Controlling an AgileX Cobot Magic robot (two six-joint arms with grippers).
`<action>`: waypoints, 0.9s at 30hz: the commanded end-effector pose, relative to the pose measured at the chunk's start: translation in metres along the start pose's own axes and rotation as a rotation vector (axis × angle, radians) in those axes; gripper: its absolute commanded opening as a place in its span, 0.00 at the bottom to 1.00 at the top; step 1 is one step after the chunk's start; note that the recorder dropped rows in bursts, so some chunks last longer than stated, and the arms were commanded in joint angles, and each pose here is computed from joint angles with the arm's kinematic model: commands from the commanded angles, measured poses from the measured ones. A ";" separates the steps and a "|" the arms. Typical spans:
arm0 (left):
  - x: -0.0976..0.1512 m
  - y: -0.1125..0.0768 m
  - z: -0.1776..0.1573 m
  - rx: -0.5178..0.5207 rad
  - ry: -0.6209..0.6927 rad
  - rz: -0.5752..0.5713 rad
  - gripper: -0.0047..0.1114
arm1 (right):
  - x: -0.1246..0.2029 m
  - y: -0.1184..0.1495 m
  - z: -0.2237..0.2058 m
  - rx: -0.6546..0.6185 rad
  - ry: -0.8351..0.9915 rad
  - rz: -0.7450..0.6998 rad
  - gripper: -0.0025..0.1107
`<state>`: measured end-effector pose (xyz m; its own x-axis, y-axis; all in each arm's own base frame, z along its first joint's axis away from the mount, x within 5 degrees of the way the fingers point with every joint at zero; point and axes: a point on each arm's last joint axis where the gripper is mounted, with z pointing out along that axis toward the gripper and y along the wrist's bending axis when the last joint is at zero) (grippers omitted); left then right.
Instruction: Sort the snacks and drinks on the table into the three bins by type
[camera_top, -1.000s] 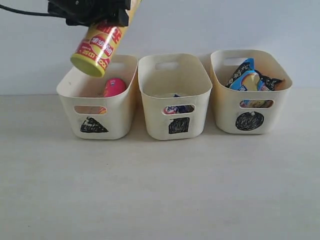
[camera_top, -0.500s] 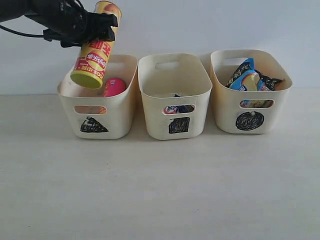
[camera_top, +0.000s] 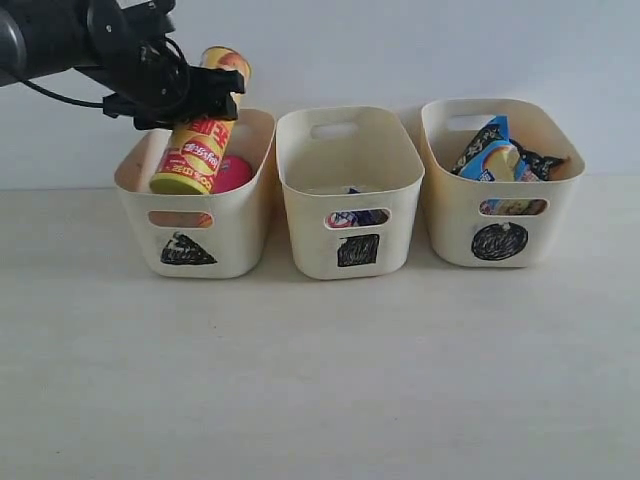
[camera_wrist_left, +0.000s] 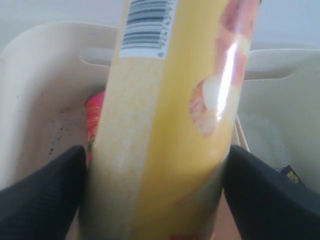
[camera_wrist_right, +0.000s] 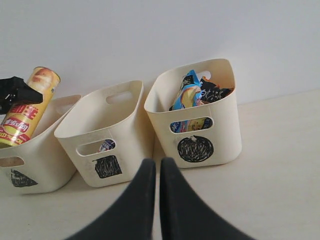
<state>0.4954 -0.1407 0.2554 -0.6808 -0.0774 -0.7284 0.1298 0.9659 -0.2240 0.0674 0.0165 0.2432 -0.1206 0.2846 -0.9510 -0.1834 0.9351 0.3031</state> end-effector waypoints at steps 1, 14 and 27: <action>-0.002 0.001 -0.002 -0.012 -0.013 0.013 0.78 | 0.000 0.000 0.000 0.002 -0.003 -0.013 0.02; -0.026 0.000 -0.058 -0.074 -0.029 0.099 0.36 | 0.000 0.000 0.000 0.001 -0.002 -0.013 0.02; -0.047 -0.005 -0.153 -0.082 -0.028 0.082 0.08 | 0.000 0.000 0.000 0.001 -0.002 -0.013 0.02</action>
<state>0.4315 -0.1085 0.3685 -0.6669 0.0173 -0.7450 0.1265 0.9878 -0.0903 0.0674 0.0165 0.2432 -0.1206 0.2846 -0.9510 -0.1834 0.9351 0.3031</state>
